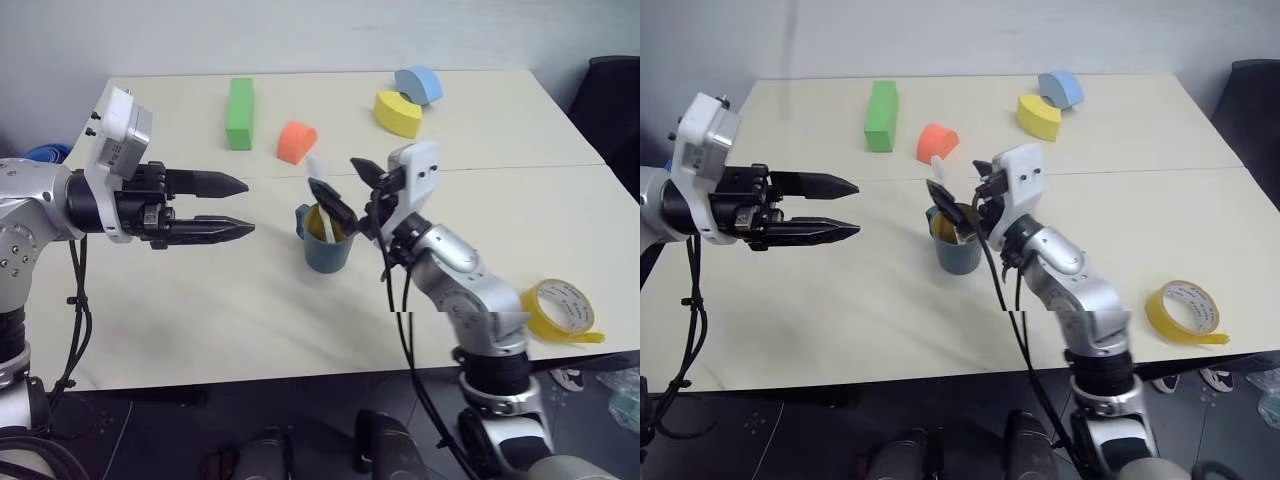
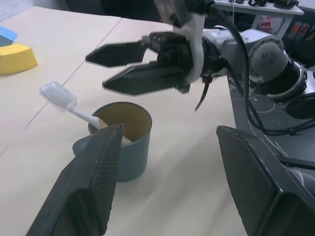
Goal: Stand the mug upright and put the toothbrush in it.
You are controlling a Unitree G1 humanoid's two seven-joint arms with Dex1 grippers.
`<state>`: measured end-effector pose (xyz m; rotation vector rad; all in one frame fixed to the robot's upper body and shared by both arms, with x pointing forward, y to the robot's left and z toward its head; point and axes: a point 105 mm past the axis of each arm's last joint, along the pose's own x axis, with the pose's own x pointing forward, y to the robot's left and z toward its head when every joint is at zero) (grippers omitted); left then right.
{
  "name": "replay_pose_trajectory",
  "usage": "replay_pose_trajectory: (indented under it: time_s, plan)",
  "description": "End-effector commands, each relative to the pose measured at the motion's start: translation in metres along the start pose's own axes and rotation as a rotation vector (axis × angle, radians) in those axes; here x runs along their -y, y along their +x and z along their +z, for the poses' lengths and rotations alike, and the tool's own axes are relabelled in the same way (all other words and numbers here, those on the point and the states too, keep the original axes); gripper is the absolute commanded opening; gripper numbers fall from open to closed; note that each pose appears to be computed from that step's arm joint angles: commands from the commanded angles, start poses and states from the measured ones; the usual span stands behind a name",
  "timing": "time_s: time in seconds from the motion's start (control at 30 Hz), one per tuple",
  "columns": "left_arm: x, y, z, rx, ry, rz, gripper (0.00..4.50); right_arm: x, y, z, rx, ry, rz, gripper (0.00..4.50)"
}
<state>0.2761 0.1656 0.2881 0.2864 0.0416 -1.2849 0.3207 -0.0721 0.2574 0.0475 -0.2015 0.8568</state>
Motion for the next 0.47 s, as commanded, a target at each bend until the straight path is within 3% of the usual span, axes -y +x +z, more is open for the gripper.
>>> replay_pose_trajectory:
  time_s: [0.03,0.13,0.2,0.33,0.47]
  plan:
    - [-0.003,-0.008,0.003,-0.006,0.039,0.020,3.21,-0.006,-0.053,0.033,-0.114,-0.031,0.209,4.47]
    - [-0.005,-0.015,0.000,-0.022,0.033,0.027,3.21,0.001,-0.094,0.036,-0.320,-0.063,0.282,4.47]
    - [-0.004,-0.026,-0.003,-0.053,0.022,0.032,3.21,0.023,-0.120,0.042,-0.433,-0.060,0.232,4.47]
    - [-0.006,-0.042,-0.006,-0.088,0.016,0.062,3.21,0.045,-0.142,0.049,-0.488,-0.013,0.183,4.47]
    - [-0.010,-0.048,-0.010,-0.114,0.031,0.092,3.21,0.055,-0.146,0.034,-0.517,-0.033,0.165,4.47]
